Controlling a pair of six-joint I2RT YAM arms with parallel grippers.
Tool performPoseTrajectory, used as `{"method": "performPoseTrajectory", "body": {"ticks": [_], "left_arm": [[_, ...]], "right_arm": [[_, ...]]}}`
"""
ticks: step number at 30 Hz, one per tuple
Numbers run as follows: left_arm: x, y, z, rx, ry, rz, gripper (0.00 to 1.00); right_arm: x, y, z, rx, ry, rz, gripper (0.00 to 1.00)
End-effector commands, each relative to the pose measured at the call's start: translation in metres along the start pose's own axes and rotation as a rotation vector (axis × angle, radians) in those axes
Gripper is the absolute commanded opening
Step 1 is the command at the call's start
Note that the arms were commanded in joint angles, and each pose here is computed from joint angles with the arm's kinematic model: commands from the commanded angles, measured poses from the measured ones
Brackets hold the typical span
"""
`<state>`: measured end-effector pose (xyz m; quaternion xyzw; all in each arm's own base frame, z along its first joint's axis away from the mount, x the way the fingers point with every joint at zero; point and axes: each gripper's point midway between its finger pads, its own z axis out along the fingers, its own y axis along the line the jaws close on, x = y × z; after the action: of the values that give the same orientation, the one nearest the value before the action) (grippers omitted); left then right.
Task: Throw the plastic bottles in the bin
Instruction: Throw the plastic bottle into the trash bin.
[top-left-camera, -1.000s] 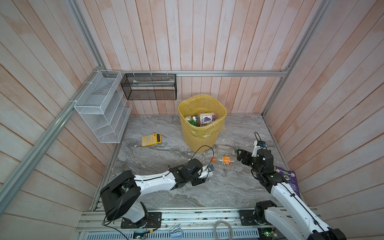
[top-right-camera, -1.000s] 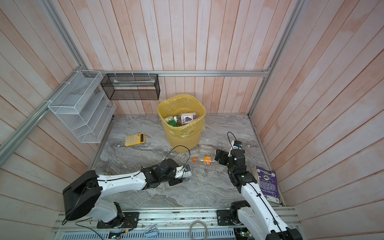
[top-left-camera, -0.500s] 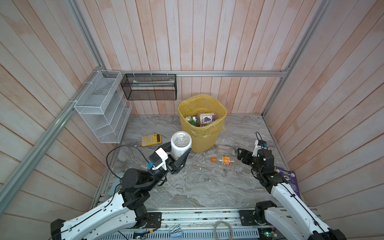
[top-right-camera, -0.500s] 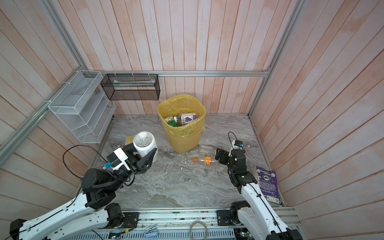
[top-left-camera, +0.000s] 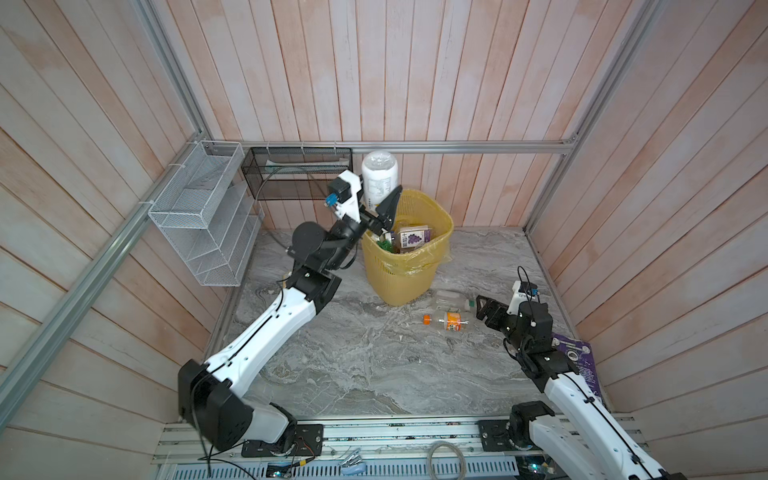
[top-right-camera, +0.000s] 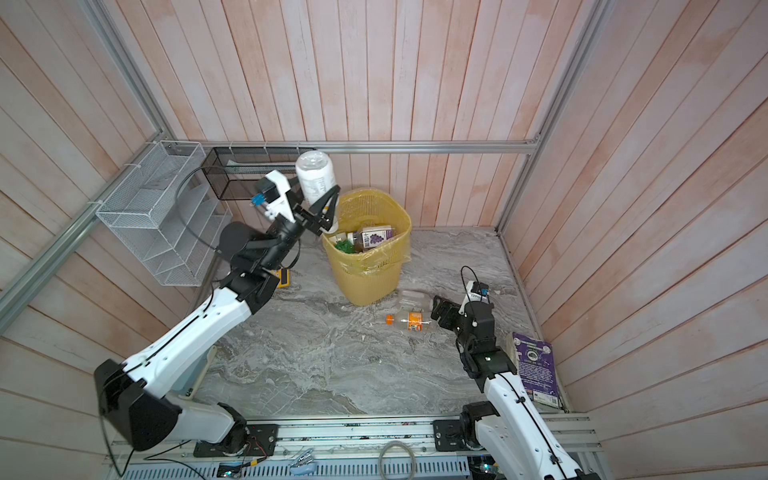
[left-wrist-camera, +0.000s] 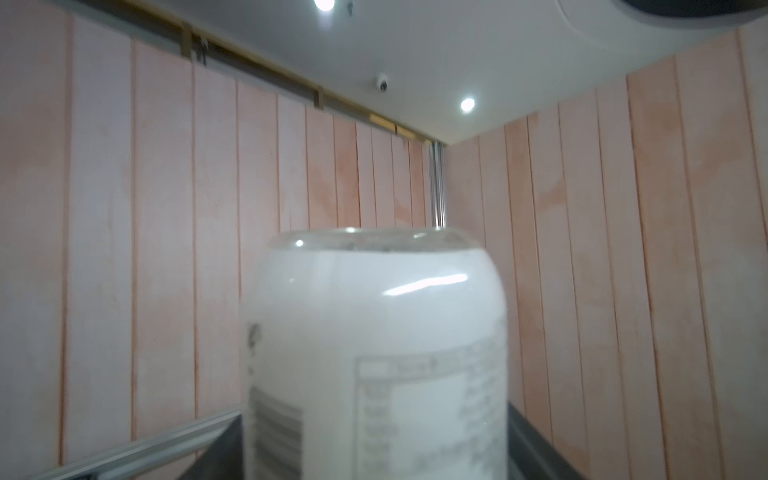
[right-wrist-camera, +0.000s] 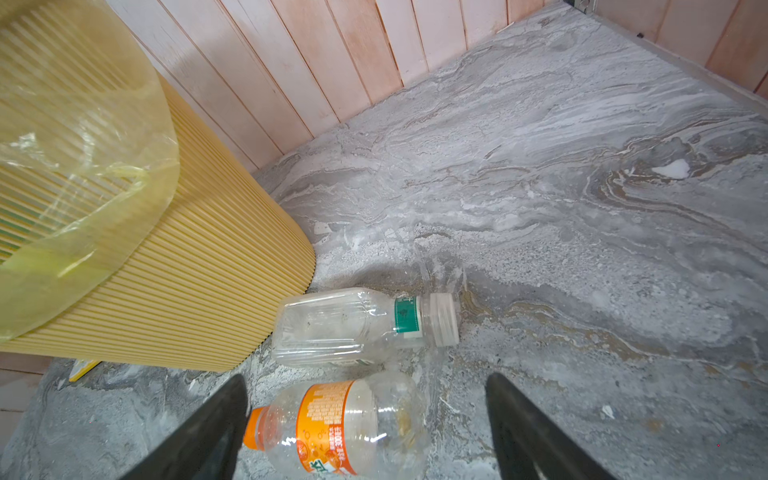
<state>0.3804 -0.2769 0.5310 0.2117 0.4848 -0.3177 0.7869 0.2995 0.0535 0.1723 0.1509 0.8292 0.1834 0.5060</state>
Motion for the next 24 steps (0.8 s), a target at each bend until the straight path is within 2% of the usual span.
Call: {"method": "performPoseTrajectory", "body": {"ticks": [1, 8, 13, 19, 24], "left_arm": [[0.033, -0.017, 0.009, 0.100, 0.166, -0.181, 1.00], [0.000, -0.001, -0.018, -0.039, 0.080, -0.141, 1.00], [-0.010, -0.002, -0.034, -0.060, 0.067, -0.123, 1.00], [0.009, -0.011, -0.064, -0.128, 0.100, -0.075, 1.00], [0.049, -0.020, -0.104, -0.185, 0.184, -0.066, 1.00]], "right_arm": [[-0.003, -0.003, -0.006, 0.016, -0.010, -0.007, 0.90], [-0.005, -0.007, -0.012, 0.040, -0.021, -0.019, 0.90], [0.005, -0.014, -0.007, 0.071, 0.022, 0.049, 0.90], [0.039, -0.007, 0.005, -0.016, 0.124, 0.223, 0.90], [0.063, -0.008, 0.018, -0.028, 0.190, 0.311, 0.91]]}}
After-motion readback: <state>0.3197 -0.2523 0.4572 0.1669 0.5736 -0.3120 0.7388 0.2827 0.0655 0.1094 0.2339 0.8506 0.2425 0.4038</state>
